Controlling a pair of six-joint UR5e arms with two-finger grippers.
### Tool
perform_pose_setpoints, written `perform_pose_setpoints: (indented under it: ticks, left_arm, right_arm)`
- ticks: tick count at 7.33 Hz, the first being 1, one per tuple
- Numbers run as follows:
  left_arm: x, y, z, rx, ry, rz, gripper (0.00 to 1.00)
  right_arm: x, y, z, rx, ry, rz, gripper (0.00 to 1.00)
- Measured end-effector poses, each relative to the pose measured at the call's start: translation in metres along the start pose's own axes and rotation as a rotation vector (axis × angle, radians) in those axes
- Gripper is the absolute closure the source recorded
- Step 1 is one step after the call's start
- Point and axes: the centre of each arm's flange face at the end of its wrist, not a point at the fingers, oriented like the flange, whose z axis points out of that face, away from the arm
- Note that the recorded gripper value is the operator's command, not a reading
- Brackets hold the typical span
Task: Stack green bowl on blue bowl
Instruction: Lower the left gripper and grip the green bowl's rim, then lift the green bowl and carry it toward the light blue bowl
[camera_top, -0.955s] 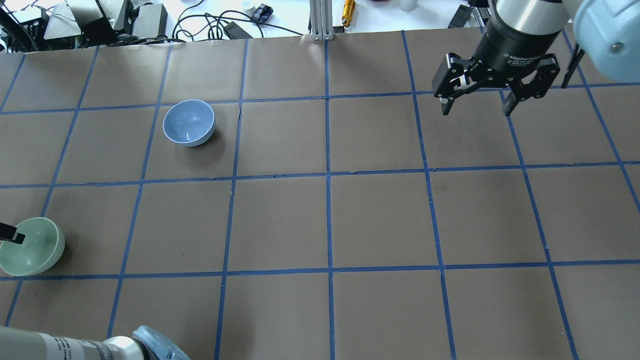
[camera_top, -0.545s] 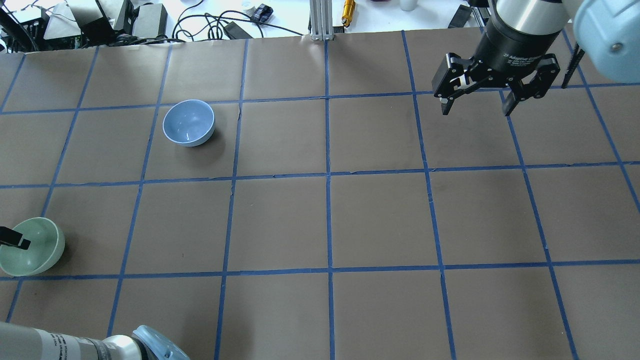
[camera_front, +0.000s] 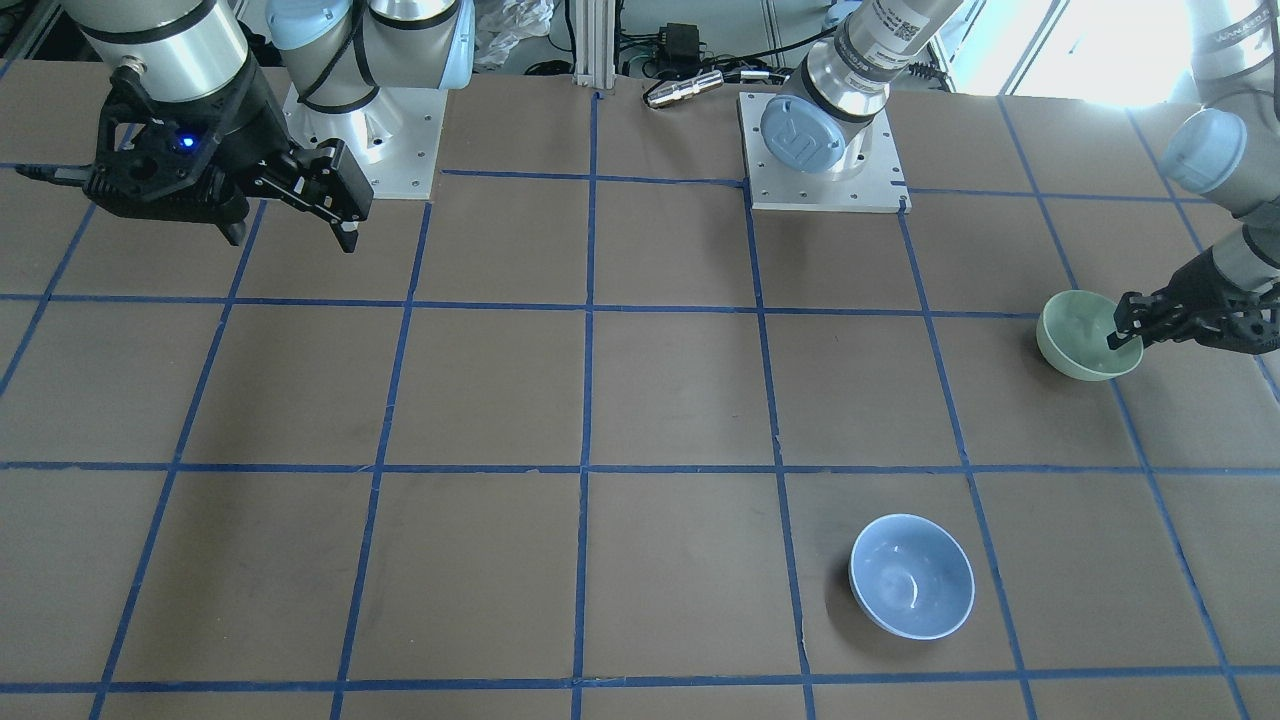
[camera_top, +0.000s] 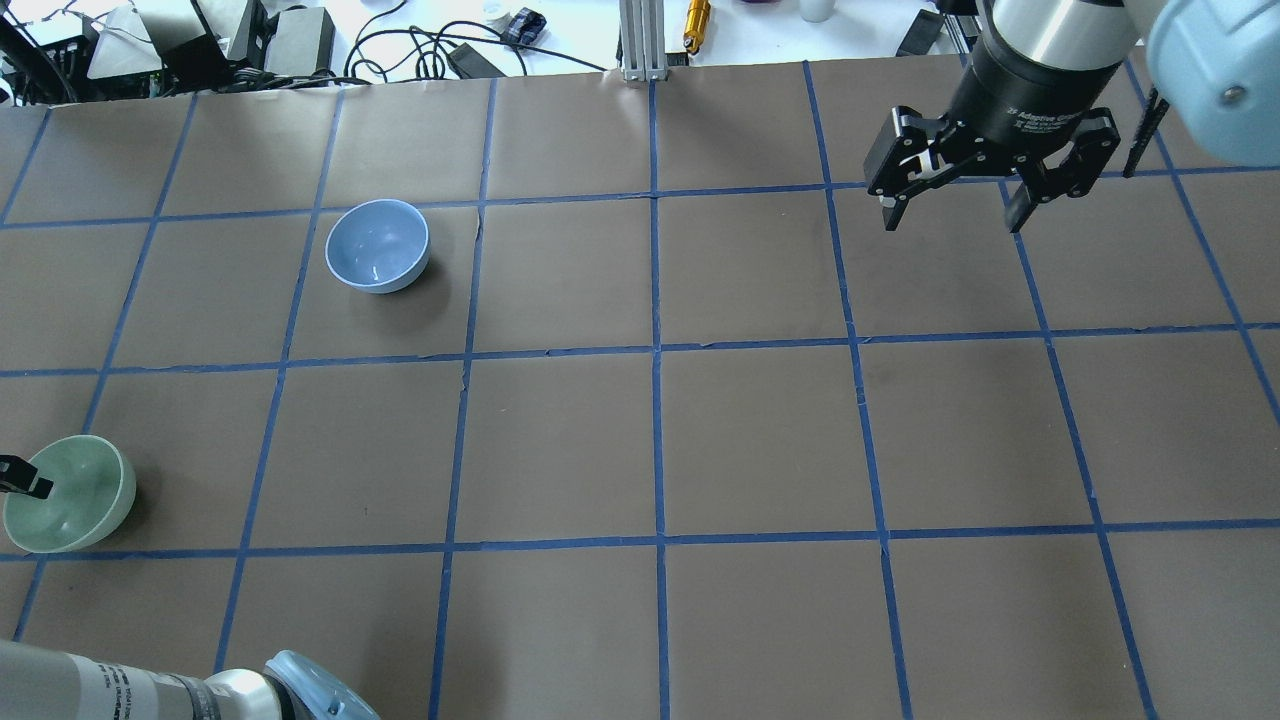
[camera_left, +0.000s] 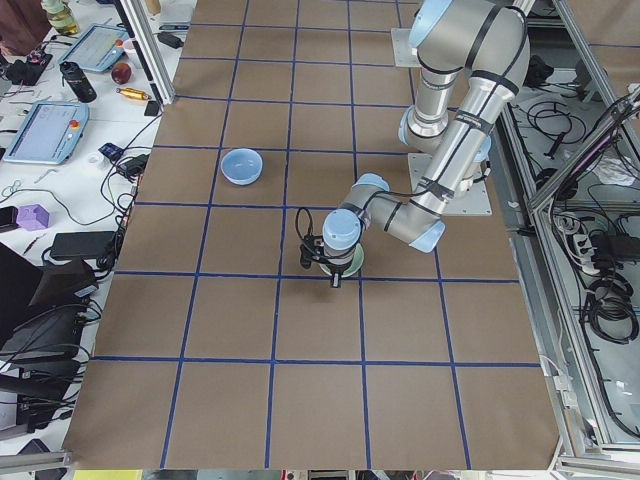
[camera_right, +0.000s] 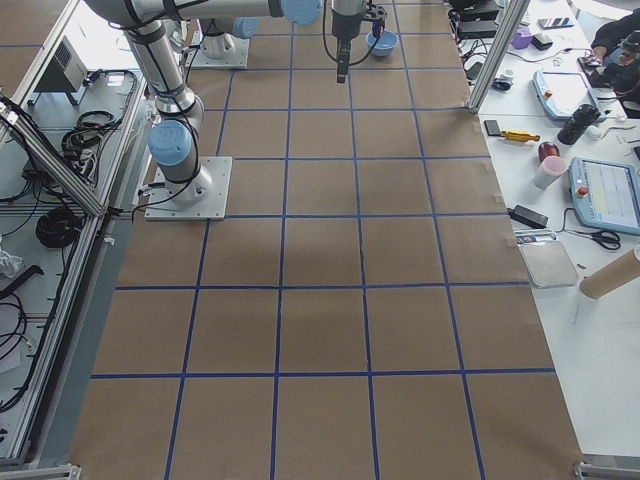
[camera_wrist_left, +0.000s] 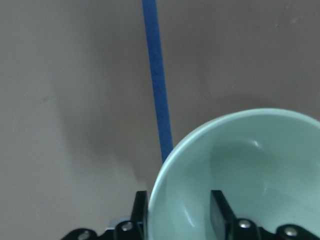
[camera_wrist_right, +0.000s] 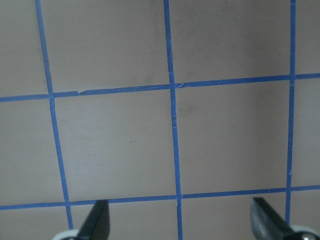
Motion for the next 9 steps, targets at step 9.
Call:
perform_pose_setpoints:
  ticks: [9]
  left_arm:
    - [0.084,-0.136,-0.08,0.113,-0.002,-0.005,1.0]
  right_arm:
    - [0.0,0.0,0.0,0.0,0.0,0.0,0.0]
